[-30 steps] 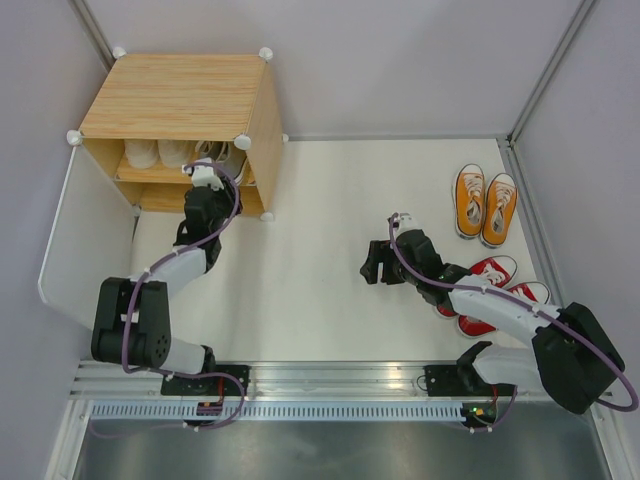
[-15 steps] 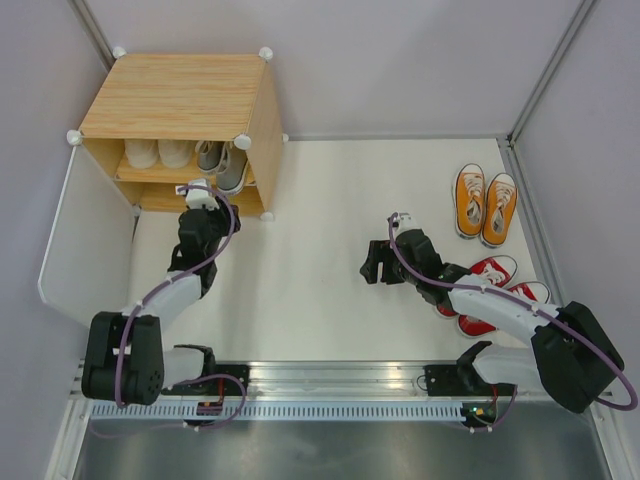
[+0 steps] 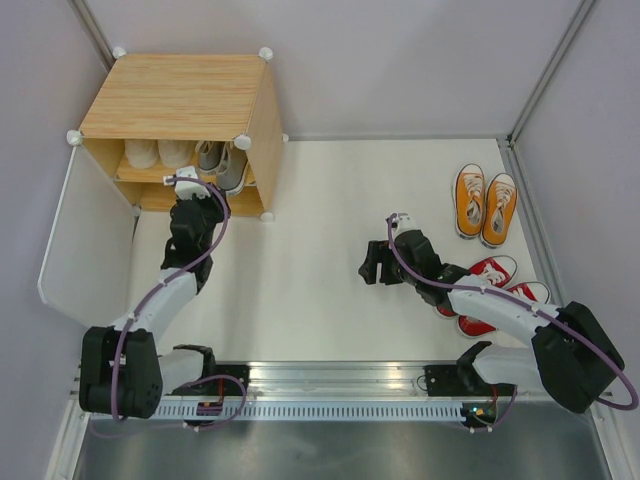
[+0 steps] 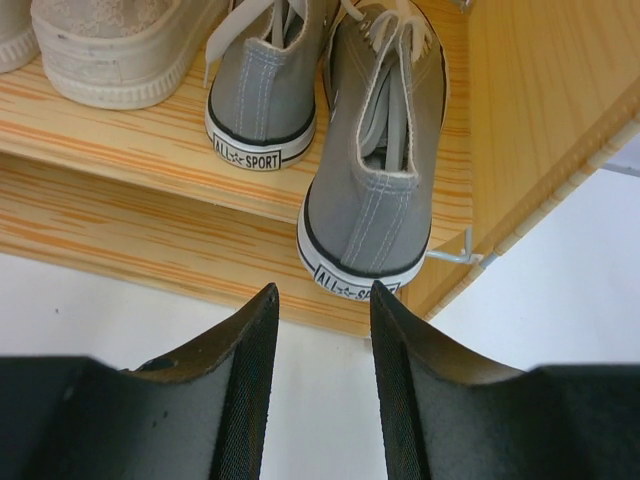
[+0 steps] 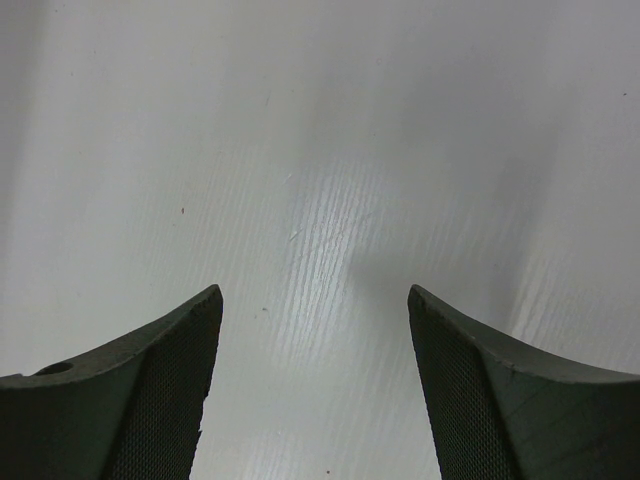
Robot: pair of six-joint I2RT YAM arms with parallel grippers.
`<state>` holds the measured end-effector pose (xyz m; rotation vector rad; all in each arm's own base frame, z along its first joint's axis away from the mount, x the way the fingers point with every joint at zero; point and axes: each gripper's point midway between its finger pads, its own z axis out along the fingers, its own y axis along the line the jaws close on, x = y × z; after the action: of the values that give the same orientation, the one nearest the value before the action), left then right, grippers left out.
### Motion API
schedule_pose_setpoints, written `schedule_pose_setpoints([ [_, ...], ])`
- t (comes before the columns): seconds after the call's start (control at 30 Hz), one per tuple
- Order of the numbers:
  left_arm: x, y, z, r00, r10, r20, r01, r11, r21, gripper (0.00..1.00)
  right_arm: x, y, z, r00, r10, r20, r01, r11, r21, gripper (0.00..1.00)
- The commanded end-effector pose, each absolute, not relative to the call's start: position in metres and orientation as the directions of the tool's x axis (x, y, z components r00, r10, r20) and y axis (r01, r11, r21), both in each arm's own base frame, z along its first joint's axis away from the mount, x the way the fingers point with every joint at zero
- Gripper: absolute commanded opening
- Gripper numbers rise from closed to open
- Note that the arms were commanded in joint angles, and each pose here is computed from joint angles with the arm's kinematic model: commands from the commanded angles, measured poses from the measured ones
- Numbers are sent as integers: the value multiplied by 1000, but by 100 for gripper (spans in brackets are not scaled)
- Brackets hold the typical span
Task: Place and organize the shoes in the shoe cabinet
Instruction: Place the shoe in the shoe cabinet.
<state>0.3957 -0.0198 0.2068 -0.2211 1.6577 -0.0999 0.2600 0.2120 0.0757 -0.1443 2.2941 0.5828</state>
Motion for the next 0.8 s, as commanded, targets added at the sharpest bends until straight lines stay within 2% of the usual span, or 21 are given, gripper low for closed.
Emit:
schedule_pose_setpoints([
  [0.0,408,-16,217,-69,-170,-983,-91,982,-163,46,272,221,103,-654,93,-751,-308,874,377,79],
  [0.77,459,-32,228,-54,-191,-980,-26,981,-190,45,276,218,96,-657,81,-749,-291,889,352,79],
])
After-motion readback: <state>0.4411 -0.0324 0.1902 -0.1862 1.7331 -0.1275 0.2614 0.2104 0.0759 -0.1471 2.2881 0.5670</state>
